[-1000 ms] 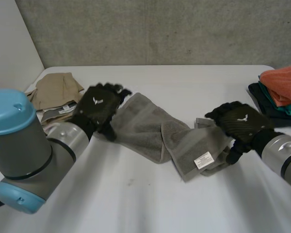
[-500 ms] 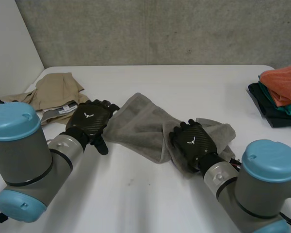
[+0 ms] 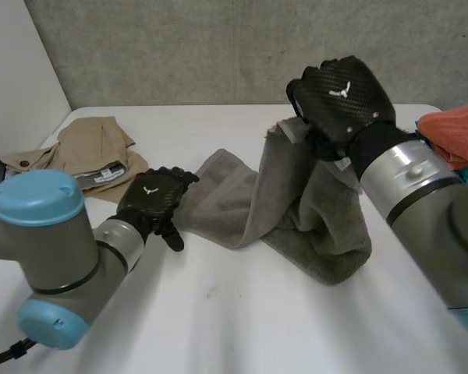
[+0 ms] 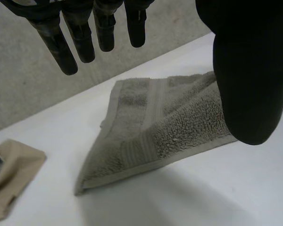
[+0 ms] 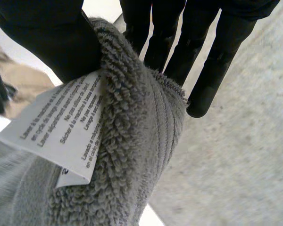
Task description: Fold the laundry.
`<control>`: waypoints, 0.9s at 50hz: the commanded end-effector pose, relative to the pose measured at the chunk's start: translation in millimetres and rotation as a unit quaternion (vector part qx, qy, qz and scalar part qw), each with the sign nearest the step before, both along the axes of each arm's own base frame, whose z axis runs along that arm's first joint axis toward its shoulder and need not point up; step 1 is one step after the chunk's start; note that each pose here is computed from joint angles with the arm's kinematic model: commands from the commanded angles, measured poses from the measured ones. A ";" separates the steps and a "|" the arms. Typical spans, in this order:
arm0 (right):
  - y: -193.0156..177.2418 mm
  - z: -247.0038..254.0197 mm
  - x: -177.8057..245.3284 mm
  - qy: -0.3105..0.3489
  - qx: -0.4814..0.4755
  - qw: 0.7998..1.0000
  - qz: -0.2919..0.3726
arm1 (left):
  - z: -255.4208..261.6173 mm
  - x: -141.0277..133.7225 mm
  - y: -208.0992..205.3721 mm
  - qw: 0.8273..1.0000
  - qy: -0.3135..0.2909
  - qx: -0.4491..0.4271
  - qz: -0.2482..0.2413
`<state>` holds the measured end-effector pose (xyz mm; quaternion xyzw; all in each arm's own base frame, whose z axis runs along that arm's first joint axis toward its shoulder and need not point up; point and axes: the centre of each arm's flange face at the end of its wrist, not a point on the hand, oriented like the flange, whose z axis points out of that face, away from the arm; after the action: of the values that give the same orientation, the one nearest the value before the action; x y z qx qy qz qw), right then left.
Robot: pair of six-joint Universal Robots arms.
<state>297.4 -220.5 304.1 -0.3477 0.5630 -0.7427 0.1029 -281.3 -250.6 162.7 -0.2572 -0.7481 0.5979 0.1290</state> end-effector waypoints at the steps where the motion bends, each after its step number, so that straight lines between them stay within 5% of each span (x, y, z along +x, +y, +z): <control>1: 15.4 38.6 -7.3 -0.069 0.044 0.997 0.015 | -27.6 -22.4 -13.7 0.999 0.028 0.040 -0.005; 22: 76.4 139.8 -43.5 -0.159 -0.076 0.984 0.041 | -39.0 -35.3 -27.8 0.999 0.026 0.032 -0.008; 26: 78.9 141.6 -46.2 -0.159 -0.080 0.983 0.040 | -35.8 -26.6 -43.8 0.999 0.025 0.007 0.048; 30: 58.4 137.5 -55.2 -0.147 -0.081 0.986 0.004 | -6.5 -5.1 -54.4 0.992 0.033 -0.030 0.116; 35: 13.1 130.7 -82.9 -0.119 -0.082 0.987 -0.071 | 50.0 17.6 -46.0 0.987 0.065 -0.079 0.124; 45: -64.1 96.8 -133.9 -0.059 -0.012 0.989 -0.133 | 153.7 41.4 3.3 0.977 0.075 -0.192 0.047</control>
<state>189.2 -245.6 425.6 -0.2195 0.5345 -0.8147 0.0486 -249.0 -281.8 266.0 -0.1394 -0.6691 0.7234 0.0979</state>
